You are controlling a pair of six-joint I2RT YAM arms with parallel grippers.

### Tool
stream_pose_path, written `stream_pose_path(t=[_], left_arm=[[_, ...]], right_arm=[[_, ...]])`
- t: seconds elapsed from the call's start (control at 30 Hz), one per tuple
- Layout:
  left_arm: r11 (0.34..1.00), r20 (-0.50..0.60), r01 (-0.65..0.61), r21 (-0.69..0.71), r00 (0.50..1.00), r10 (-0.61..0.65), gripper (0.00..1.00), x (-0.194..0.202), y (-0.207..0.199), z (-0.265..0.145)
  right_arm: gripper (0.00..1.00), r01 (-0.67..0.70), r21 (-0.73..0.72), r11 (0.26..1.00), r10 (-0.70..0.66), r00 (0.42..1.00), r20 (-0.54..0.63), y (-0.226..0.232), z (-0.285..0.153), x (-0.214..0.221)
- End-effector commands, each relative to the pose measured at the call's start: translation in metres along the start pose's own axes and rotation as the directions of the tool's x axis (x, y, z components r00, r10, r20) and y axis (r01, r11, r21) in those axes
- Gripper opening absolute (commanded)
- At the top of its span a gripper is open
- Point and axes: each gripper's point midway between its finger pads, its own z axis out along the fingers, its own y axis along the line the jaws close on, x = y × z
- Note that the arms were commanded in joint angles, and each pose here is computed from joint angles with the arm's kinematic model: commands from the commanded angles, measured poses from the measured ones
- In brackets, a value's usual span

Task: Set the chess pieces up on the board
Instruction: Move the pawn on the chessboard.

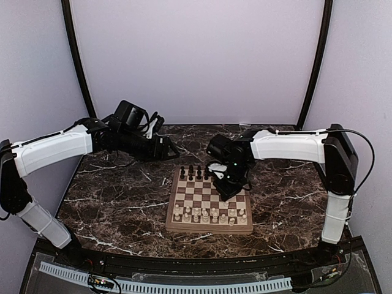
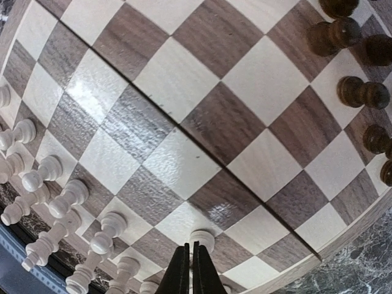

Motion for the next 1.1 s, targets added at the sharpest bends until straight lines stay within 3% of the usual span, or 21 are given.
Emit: stream_pose_path(t=[0.0,0.23,0.47,0.77,1.07], left_arm=[[1.0,0.013,0.002,0.023,1.0,-0.003,0.81,0.002,-0.004,-0.011],[0.999,0.007,0.008,0.032,1.0,-0.008,0.8,0.004,-0.005,-0.011],[0.999,0.005,0.01,0.042,1.0,-0.01,0.8,0.004,-0.007,-0.011],[0.998,0.003,0.015,0.055,1.0,-0.015,0.77,0.004,-0.01,-0.012],[0.998,-0.009,0.023,0.051,1.0,-0.023,0.76,0.008,-0.008,-0.011]], right_arm=[[0.05,0.012,-0.017,1.0,-0.012,1.0,0.015,0.016,-0.014,0.0],[0.11,0.006,0.003,1.0,-0.006,0.999,0.034,0.013,-0.02,-0.002],[0.09,-0.039,0.029,0.999,0.036,0.993,0.109,-0.007,-0.039,-0.016],[0.04,-0.053,0.052,0.997,0.051,0.998,0.042,-0.028,-0.01,-0.004],[0.04,-0.02,0.008,1.0,0.02,1.0,0.009,-0.019,0.008,0.0]])
